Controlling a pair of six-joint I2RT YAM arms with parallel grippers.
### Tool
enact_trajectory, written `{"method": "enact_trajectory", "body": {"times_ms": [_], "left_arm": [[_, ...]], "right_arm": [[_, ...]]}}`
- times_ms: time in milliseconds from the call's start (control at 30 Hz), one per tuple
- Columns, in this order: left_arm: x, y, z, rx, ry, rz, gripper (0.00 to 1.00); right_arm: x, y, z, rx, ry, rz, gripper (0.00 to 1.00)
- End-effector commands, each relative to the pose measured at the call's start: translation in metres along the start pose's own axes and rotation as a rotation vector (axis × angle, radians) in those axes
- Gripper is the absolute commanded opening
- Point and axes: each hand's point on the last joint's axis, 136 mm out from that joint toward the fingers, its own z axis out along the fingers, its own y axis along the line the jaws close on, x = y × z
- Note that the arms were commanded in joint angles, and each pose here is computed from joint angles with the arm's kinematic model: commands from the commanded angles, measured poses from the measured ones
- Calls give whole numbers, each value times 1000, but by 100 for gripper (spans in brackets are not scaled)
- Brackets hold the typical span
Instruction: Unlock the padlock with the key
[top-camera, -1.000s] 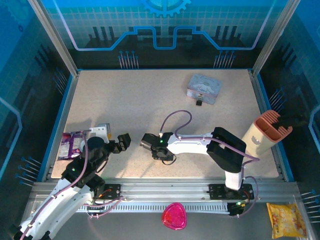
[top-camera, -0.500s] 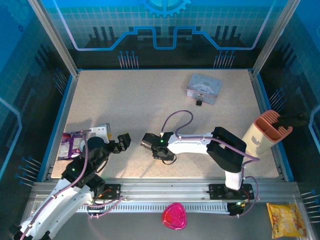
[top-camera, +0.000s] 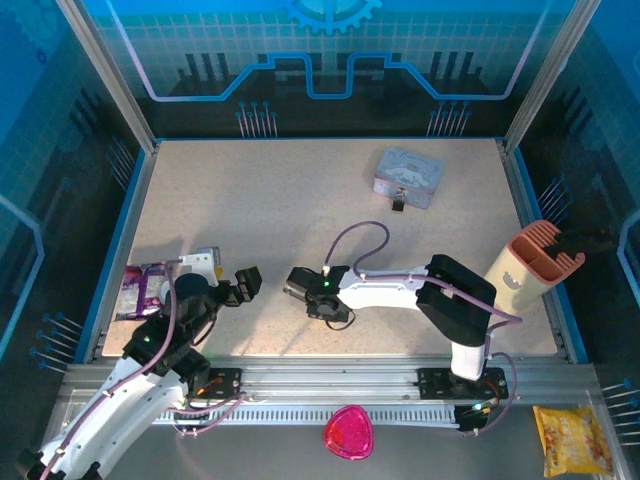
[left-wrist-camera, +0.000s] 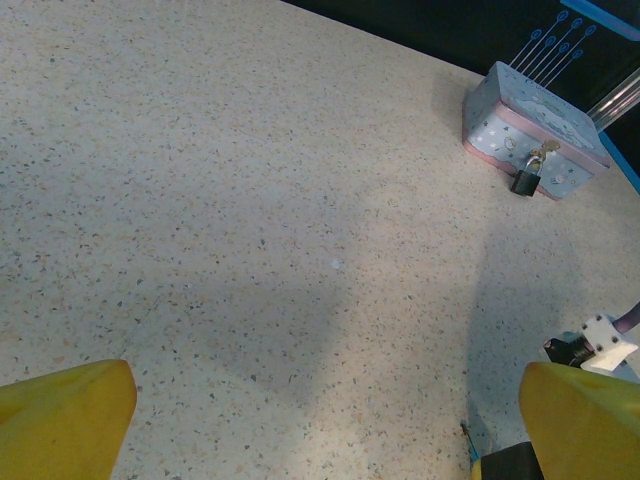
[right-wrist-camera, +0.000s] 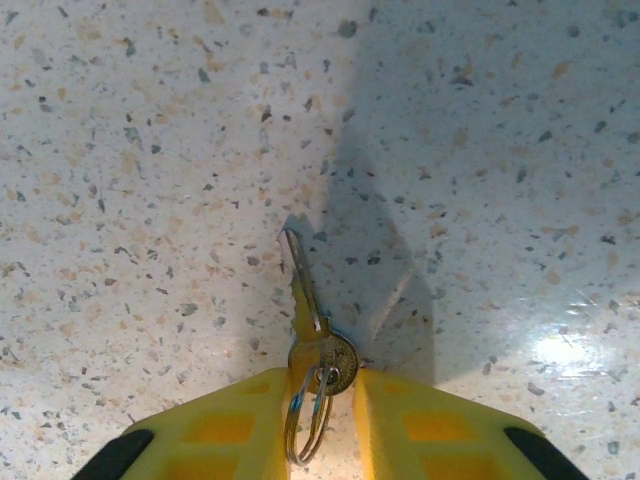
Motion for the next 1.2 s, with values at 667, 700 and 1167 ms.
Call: {"method": "enact_trajectory", "body": {"times_ms": [667, 700, 1167], "left_arm": [[10, 1, 13, -7, 33, 3, 99], [12, 1, 14, -7, 38, 3, 99], [55, -32, 41, 93, 308, -349, 99]], "right_arm": [[-24, -20, -9, -25, -131, -79, 0], [-27, -17, -11, -57, -157, -97, 0], [-37, -10, -29, -381, -396, -235, 0]]}}
